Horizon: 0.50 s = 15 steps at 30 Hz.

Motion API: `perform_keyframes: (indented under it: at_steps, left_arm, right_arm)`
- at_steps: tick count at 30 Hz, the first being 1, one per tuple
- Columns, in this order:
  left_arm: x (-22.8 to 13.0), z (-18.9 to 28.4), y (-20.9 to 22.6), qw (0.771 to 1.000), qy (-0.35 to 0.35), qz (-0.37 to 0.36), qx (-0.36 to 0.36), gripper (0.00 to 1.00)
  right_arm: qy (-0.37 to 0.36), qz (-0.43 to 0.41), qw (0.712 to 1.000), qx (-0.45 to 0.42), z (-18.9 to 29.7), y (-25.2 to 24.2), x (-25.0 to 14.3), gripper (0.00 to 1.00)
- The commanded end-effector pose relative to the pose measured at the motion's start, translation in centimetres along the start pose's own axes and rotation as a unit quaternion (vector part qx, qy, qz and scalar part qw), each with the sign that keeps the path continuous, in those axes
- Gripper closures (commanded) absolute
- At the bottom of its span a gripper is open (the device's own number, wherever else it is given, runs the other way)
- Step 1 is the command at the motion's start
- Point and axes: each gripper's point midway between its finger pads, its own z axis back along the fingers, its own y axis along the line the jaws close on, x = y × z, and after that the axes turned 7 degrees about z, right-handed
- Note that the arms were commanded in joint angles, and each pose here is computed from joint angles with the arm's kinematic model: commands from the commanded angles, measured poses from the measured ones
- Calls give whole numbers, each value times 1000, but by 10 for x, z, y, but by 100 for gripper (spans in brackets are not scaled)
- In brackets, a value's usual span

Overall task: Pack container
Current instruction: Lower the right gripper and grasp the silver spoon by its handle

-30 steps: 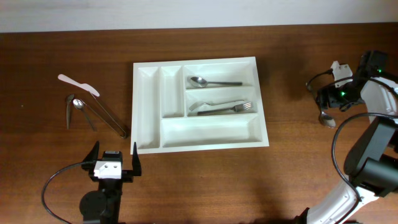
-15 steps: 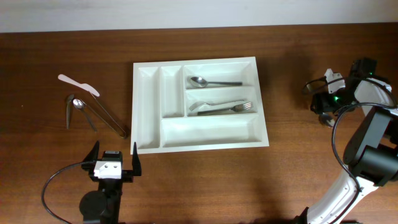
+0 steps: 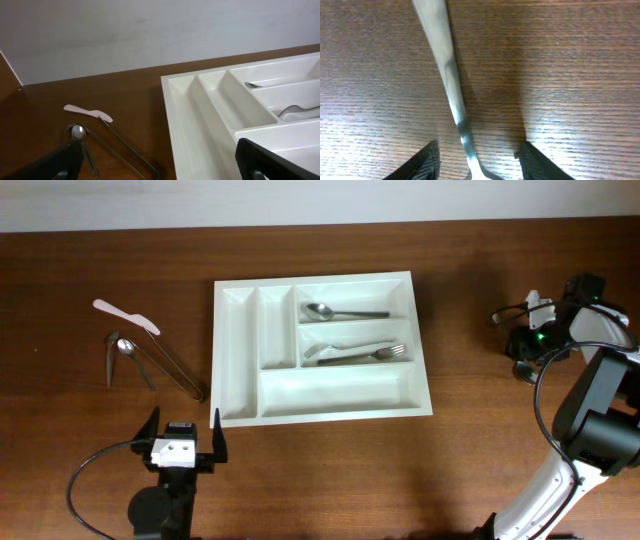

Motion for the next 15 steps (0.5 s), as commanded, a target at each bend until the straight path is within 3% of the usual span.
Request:
perform_keyframes:
  at_steps: [1, 15]
  left_arm:
    - [-1, 0, 0, 1000, -1, 6, 1, 1]
    - [-1, 0, 0, 1000, -1, 6, 1, 1]
  right_arm:
    - [38, -31, 997, 51, -31, 17, -23, 54]
    - [43, -5, 996, 77, -34, 53, -12, 62]
